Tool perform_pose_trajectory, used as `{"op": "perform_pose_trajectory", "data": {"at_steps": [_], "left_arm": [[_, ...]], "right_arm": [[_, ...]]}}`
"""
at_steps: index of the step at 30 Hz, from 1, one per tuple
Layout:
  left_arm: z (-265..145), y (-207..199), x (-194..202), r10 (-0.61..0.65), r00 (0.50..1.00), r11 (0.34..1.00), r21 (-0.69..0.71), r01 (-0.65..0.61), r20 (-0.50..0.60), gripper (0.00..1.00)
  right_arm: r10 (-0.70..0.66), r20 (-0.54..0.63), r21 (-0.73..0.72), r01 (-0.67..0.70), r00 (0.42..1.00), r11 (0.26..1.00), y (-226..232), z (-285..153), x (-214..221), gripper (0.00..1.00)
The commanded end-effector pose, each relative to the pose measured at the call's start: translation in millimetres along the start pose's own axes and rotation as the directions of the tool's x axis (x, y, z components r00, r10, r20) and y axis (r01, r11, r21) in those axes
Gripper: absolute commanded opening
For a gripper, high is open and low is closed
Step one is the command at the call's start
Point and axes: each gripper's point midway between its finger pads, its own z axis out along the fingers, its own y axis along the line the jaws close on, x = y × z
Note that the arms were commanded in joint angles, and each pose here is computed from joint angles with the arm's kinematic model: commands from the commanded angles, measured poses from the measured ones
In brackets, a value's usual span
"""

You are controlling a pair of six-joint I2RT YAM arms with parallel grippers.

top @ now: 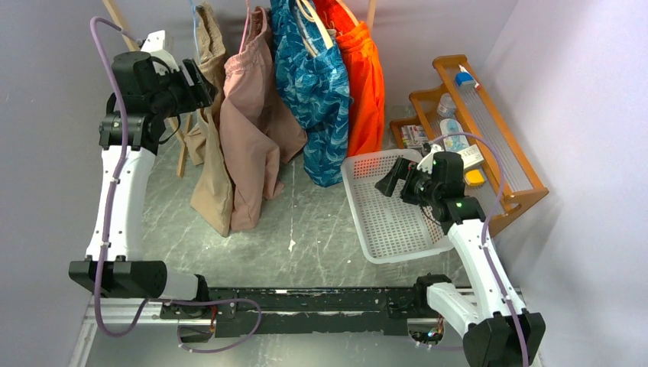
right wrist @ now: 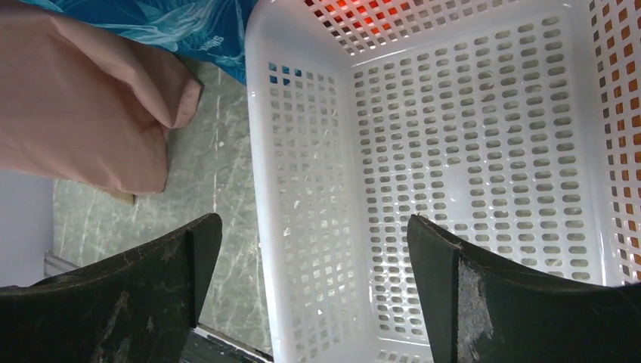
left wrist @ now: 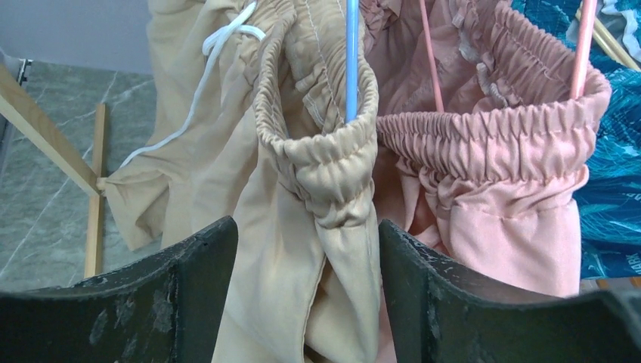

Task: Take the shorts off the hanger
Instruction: Pick up the hanger from the clothes rod.

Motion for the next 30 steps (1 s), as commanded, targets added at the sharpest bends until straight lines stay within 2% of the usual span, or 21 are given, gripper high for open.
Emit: {"op": "perform_pose_trajectory", "data": {"at_steps": [1,7,9,12,14,18,23,30], "left_arm": [[12,3,-16,0.034,0.998,0.999,0.004,-0.035,0.052,0.72],[28,4,-19,0.057,0.996,0.998,0.015,-0.058,0.07,0.68],[31,8,-19,0.065,0.995,0.998,0.0,-0.065,0.07,0.55],[33,9,-18,0.076,0.995,0.997,-0.003,-0.076,0.063,0.43],[33,8,-18,0.083,0.994,0.996,0.008,-0.084,0.072,0.27],[28,7,-28,0.096,0.986,0.995,0.002,-0.097,0.138,0.08],[20,7,-50,0.131,0.956,0.991,-0.017,-0.131,0.263,0.07],[0,13,-83,0.186,0.877,0.982,-0.097,-0.159,0.443,0.07]], "right_arm": [[-0.029,-0.003,0.014,0.029,1.0,0.999,-1,0,-5,0.96],[-0.032,-0.005,-0.002,0.032,0.999,0.999,0,3,-4,0.96],[-0.034,-0.01,0.003,0.034,0.999,0.999,-1,4,-3,0.96],[-0.038,-0.021,0.013,0.038,0.999,0.999,-3,5,-2,0.97],[-0.038,-0.022,0.018,0.039,0.999,0.999,-4,5,-2,0.97],[-0.039,-0.019,0.008,0.039,0.999,0.999,-3,6,-2,0.97],[-0.034,-0.025,0.003,0.035,0.999,0.999,-3,7,-1,0.97],[-0.032,-0.032,0.005,0.033,0.999,0.999,-4,8,2,0.97]]}}
